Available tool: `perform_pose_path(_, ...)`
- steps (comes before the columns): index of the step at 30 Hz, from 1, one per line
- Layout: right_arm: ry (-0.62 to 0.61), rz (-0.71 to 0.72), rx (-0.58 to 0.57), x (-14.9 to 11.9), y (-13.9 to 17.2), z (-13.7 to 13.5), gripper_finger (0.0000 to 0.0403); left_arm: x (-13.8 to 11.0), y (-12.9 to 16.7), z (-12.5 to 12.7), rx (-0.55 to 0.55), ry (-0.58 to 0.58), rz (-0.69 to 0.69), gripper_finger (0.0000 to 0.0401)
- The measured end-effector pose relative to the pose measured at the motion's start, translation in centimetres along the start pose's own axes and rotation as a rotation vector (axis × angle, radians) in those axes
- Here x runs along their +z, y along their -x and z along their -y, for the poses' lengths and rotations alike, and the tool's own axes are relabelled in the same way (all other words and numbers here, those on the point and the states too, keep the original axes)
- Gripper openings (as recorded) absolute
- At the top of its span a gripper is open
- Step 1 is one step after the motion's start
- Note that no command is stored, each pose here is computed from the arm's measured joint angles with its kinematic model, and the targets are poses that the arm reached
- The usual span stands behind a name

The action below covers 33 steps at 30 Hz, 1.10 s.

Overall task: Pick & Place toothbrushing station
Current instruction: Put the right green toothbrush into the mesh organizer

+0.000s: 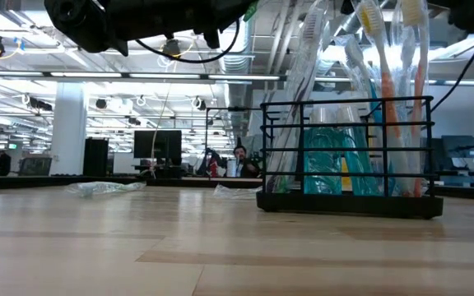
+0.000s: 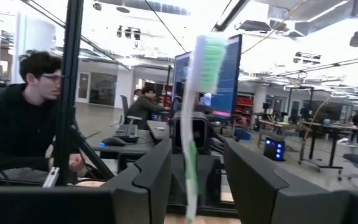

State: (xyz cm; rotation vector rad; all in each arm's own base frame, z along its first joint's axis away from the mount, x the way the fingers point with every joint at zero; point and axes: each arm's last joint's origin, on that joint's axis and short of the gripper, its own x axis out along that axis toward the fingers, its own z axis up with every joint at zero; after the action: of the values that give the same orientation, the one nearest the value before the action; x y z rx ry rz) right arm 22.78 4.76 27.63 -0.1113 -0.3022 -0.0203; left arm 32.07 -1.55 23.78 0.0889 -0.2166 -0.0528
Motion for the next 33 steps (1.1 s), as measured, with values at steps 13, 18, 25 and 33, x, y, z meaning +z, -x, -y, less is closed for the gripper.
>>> perform_pose_path(13,-0.004,0.017,-0.007,0.1,0.0,0.1,0.0139,-1.9,-2.3,0.1,0.005,-0.027,-0.034,0.001)
perform_pose_path(18,-0.004,0.016,-0.009,0.1,0.0,0.1,0.0119,-2.1,-2.8,0.1,0.006,-0.034,-0.031,0.001)
perform_pose_path(25,-0.003,0.011,-0.009,0.1,0.0,0.0,0.0092,-1.8,-2.7,0.0,0.007,-0.034,-0.024,0.001)
perform_pose_path(33,-0.003,0.01,-0.006,0.1,0.0,0.0,0.0041,-1.8,-2.7,0.0,0.008,-0.034,-0.028,0.001)
